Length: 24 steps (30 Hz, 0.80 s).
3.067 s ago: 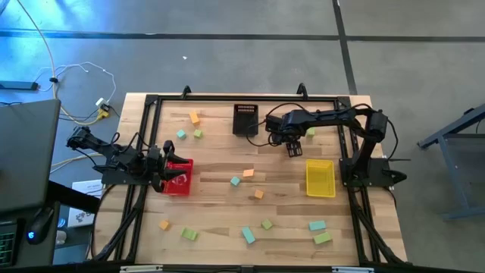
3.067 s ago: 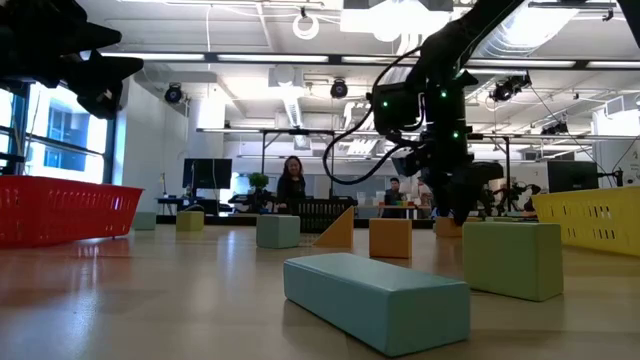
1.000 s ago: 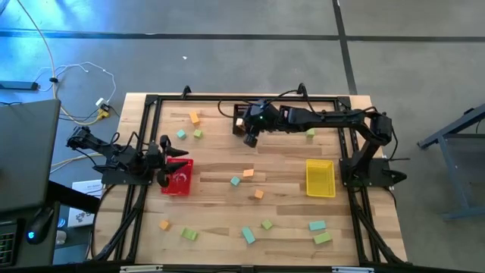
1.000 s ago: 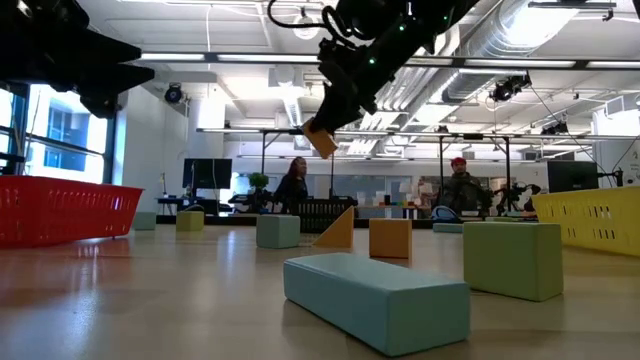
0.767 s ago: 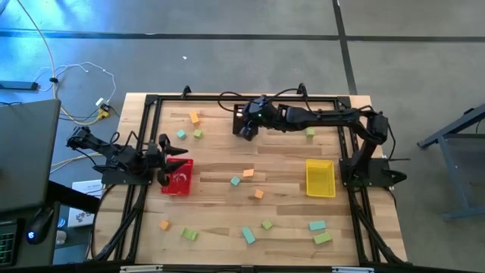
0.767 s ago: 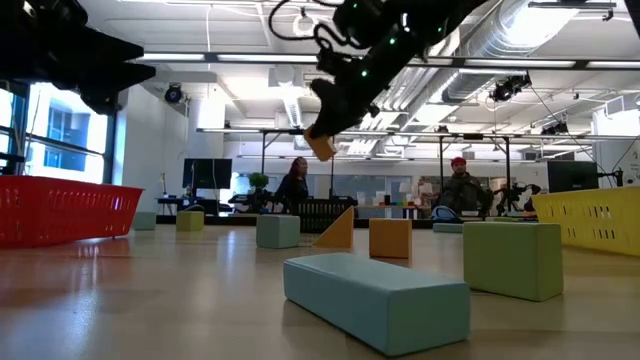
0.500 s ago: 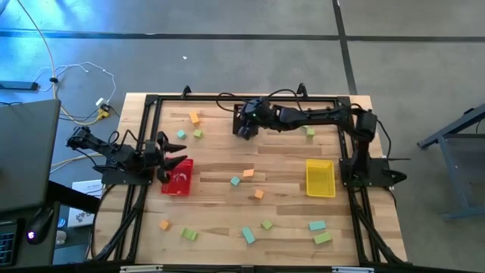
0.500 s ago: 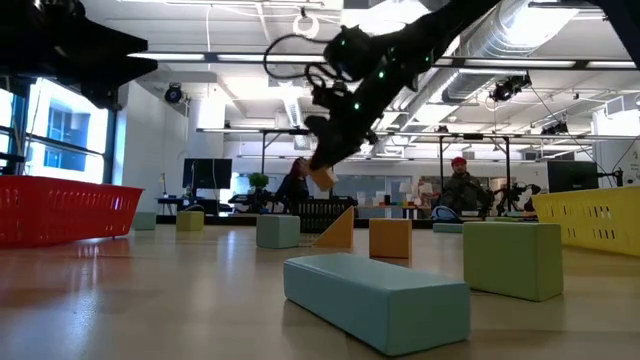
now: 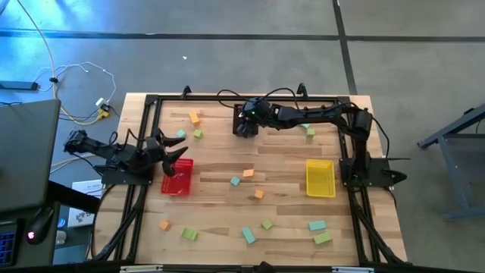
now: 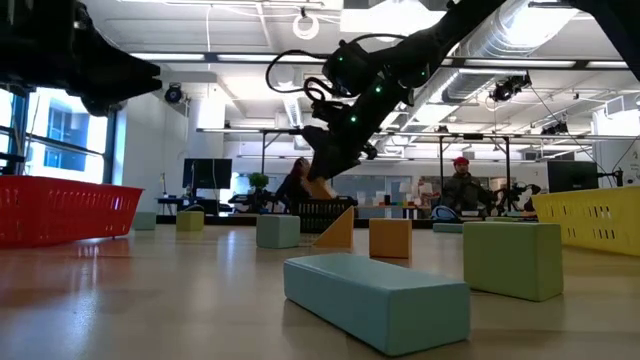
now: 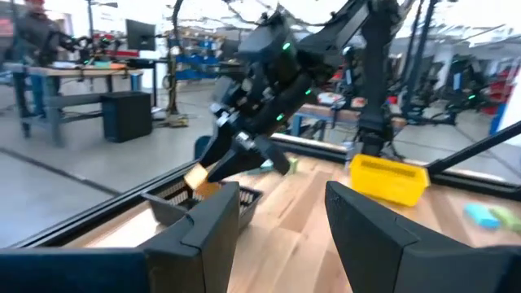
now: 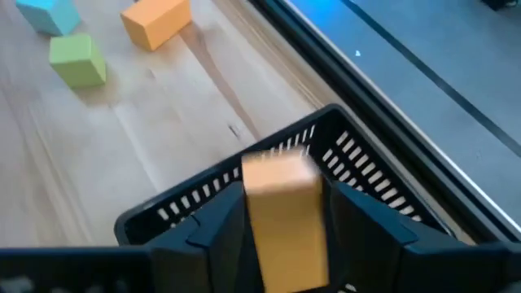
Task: Sort & place blocks by color
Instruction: Put the yellow block into the black bin, then put the blue block into the red bin
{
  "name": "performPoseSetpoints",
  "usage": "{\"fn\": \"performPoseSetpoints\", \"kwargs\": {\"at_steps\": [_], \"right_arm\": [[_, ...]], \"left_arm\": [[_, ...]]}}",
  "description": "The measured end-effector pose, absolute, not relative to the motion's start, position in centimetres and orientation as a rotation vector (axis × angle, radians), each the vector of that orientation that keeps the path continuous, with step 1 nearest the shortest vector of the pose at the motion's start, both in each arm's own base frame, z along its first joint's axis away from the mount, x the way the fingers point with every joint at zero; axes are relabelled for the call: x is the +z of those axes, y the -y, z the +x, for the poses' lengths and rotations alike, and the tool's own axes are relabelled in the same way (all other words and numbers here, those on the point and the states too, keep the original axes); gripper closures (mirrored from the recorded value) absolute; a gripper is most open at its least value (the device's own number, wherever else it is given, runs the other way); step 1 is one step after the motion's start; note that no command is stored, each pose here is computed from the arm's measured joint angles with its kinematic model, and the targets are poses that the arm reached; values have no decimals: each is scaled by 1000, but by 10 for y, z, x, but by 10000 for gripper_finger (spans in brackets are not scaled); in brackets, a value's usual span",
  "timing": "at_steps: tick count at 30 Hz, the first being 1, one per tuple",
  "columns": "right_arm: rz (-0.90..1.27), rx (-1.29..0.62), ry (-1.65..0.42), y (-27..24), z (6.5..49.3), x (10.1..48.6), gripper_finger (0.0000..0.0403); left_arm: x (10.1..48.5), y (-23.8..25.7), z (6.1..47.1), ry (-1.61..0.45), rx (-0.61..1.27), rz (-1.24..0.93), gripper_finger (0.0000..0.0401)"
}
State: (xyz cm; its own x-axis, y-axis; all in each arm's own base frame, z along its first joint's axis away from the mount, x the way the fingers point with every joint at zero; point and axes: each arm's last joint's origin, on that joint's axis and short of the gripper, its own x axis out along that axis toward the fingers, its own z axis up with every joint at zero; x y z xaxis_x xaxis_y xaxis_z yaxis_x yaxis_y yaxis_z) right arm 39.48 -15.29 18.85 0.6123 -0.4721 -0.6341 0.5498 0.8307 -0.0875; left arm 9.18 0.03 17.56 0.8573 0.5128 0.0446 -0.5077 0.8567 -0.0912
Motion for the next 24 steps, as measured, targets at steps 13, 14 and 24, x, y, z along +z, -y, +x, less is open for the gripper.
{"fn": "performPoseSetpoints", "kwargs": {"at_steps": [13,14,24], "right_arm": [[108,-640,-680,154,394,192,205],[108,-640,-671,154,394,194,204],[85,-611,-574,144,391,236,204]], "left_arm": [[189,-12,85,-125,672,-50,231],[191,-13,84,-144,684,-51,231],[196,-23,95,-296,809,-154,231]]}}
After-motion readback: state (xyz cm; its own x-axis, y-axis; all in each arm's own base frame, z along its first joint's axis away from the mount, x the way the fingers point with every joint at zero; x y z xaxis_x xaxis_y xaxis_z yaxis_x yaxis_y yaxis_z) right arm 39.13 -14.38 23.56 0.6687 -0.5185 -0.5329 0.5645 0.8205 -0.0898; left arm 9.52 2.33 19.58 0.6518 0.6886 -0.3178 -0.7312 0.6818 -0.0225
